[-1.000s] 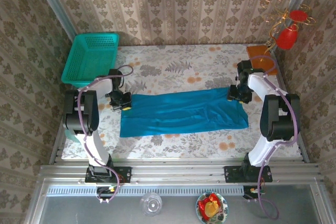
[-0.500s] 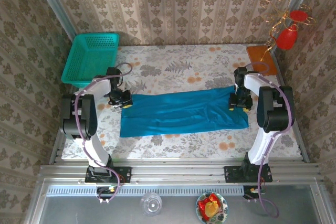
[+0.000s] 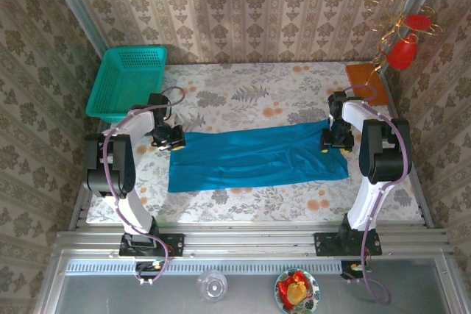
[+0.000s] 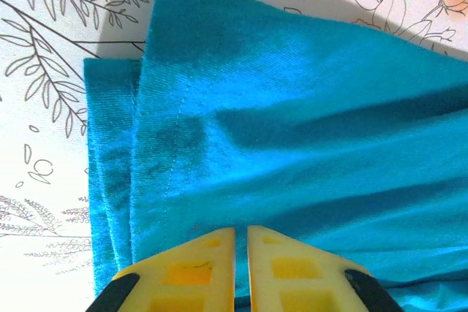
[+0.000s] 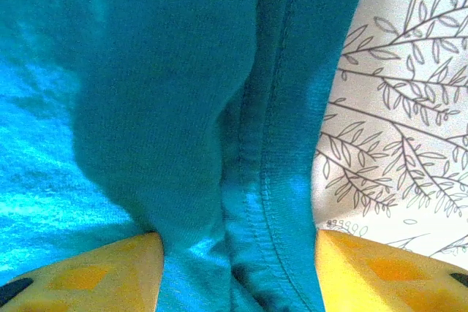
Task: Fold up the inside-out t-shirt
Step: Fold the T-shirt at the center of the table.
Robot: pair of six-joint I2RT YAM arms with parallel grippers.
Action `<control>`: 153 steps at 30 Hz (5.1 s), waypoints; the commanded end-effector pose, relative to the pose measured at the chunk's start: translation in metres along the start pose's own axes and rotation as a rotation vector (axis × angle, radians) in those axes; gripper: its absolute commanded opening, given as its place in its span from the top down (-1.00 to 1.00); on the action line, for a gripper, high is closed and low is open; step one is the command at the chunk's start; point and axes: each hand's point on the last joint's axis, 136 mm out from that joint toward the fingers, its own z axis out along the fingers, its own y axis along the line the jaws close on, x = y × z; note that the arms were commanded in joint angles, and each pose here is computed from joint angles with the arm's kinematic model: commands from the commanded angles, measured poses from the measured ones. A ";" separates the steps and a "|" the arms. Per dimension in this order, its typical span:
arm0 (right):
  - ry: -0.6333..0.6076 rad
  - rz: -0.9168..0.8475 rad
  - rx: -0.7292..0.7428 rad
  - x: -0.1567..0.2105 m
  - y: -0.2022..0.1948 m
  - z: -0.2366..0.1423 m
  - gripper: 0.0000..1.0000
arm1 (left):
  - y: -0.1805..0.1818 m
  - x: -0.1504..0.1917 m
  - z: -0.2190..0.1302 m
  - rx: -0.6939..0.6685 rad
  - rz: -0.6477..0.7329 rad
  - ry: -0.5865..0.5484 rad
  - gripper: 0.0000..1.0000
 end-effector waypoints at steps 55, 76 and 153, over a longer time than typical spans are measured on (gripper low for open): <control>-0.022 0.124 0.203 -0.006 -0.083 -0.044 1.00 | -0.009 0.019 -0.004 0.051 0.021 0.027 0.77; -0.054 0.010 -0.172 0.029 0.053 -0.097 1.00 | -0.059 0.064 0.056 0.121 0.039 0.152 1.00; 0.083 -0.324 -0.779 0.075 0.399 -0.136 0.90 | -0.090 0.078 0.073 0.194 0.087 0.168 1.00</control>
